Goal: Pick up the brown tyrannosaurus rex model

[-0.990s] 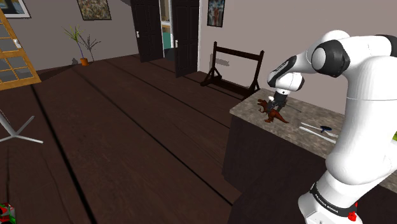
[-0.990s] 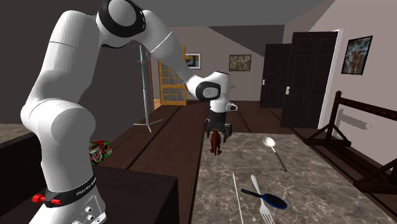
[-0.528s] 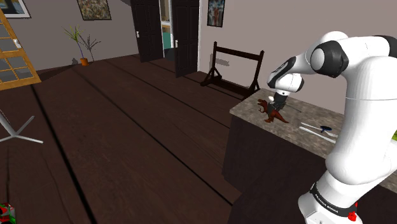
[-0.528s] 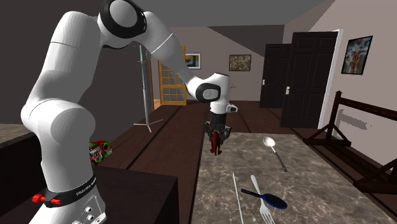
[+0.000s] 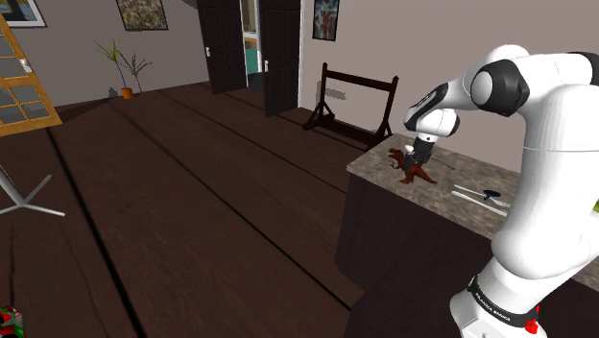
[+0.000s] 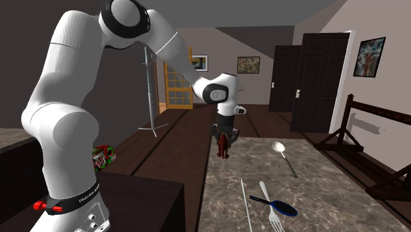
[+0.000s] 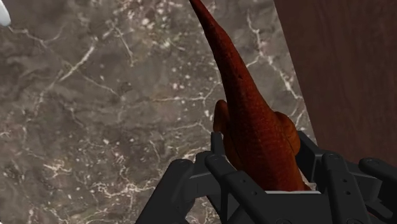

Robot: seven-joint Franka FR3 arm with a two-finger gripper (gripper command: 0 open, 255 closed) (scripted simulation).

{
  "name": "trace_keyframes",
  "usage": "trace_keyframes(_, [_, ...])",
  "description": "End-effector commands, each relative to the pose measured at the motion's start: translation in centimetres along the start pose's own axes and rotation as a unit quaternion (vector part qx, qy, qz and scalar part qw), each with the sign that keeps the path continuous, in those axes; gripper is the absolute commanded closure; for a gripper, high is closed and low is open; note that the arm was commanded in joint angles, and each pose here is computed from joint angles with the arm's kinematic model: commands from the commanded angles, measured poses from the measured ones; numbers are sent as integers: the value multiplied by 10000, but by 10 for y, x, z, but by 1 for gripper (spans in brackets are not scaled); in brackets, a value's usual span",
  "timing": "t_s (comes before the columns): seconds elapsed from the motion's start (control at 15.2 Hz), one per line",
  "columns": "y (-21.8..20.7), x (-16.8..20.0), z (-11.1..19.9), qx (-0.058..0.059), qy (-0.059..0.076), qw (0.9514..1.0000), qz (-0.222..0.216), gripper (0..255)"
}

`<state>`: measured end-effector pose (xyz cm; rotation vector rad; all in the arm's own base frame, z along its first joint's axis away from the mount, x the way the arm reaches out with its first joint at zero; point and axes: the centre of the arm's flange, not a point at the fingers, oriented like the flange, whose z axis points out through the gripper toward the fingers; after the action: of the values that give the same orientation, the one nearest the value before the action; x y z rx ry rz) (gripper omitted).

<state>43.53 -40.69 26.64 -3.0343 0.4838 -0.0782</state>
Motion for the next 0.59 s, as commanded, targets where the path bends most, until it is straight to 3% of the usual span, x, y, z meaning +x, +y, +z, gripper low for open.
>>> trace_keyframes(0.0, [-1,0,-10,1,1,10000,-1,255])
trace_keyframes(0.53, [-4,2,-52,1,1,10000,-1,255])
